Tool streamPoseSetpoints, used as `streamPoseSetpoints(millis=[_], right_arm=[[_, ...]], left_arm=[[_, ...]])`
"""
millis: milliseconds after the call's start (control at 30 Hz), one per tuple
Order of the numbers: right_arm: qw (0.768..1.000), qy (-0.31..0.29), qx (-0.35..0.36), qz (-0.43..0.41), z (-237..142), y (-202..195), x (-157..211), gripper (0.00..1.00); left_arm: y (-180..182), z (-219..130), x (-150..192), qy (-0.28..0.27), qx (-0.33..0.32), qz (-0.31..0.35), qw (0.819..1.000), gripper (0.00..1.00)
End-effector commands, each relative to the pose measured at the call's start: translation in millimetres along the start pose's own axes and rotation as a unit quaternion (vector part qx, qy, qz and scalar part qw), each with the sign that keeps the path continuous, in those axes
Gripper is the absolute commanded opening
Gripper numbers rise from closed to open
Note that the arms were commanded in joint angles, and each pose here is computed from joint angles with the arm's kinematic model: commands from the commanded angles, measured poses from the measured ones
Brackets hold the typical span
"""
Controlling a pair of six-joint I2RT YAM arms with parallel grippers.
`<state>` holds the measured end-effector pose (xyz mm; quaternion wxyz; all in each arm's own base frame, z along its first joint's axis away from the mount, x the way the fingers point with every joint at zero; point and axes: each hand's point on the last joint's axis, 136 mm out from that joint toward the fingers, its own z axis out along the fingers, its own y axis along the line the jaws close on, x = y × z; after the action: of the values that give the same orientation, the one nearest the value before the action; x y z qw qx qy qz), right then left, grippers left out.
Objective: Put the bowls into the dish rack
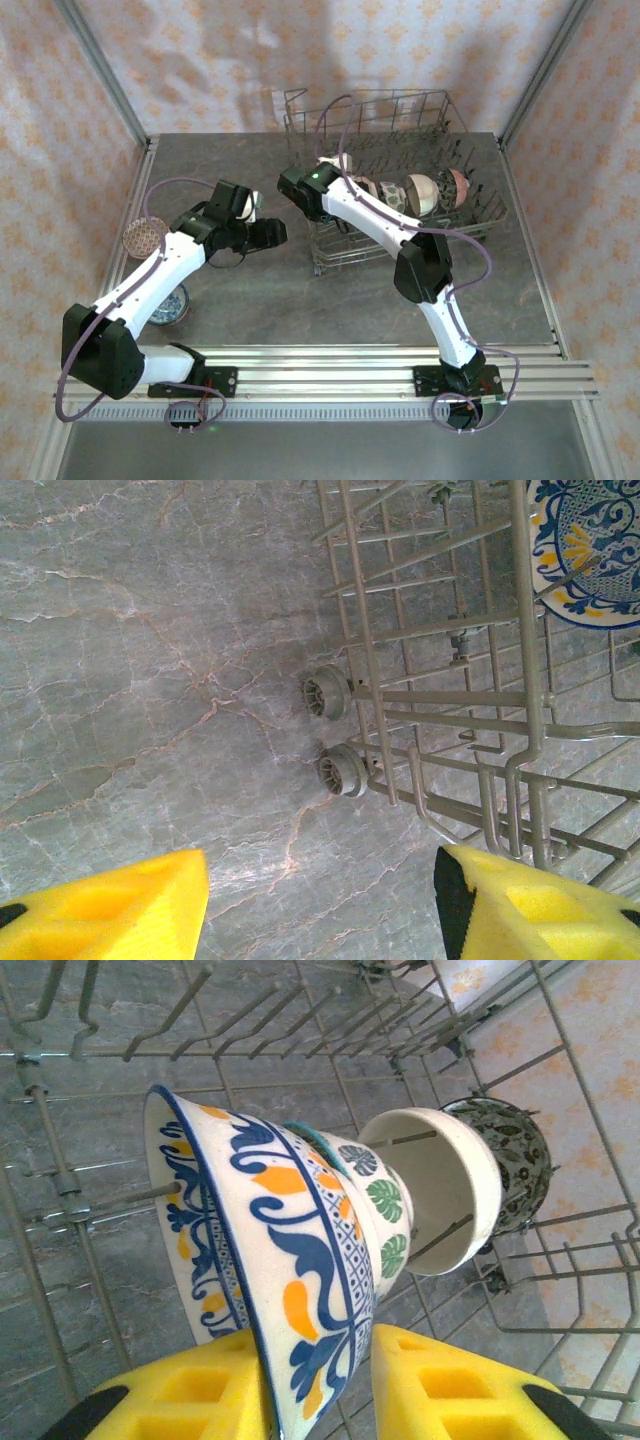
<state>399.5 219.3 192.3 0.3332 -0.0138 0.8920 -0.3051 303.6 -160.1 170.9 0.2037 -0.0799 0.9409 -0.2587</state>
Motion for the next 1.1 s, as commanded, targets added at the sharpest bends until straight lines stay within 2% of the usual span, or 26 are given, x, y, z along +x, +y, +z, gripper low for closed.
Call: streamPoseSetpoints(millis=[0,267,433,600,800,1067], right_arm=[[1.000,0.015,-0.005,-0.022,6,9,11,0.30],[0.999,0.029,-0.017,-0.030,15,19,16,0.31],[0.998,0.038,-0.048,-0.027,14,24,18,0.50],[0.997,0.031,-0.067,-0.021,6,20,12,0.57],[0.996,0.017,-0.086,-0.008,-9,7,-1,0.72],[0.999,-0.010,-0.036,-0.006,-17,-34,-13,0.77]], left_arm=[[6,-5,3,-0.003,-0.009,-0.007,1.000,0.63],[7,-4,5,0.001,-0.010,-0.008,1.000,0.63],[7,-6,4,-0.001,-0.012,-0.008,1.000,0.63],[7,-7,3,-0.001,-0.016,-0.008,1.000,0.63],[8,-13,0,-0.008,-0.027,-0.009,1.000,0.63],[28,-42,-7,-0.024,-0.106,0.004,0.994,0.64]])
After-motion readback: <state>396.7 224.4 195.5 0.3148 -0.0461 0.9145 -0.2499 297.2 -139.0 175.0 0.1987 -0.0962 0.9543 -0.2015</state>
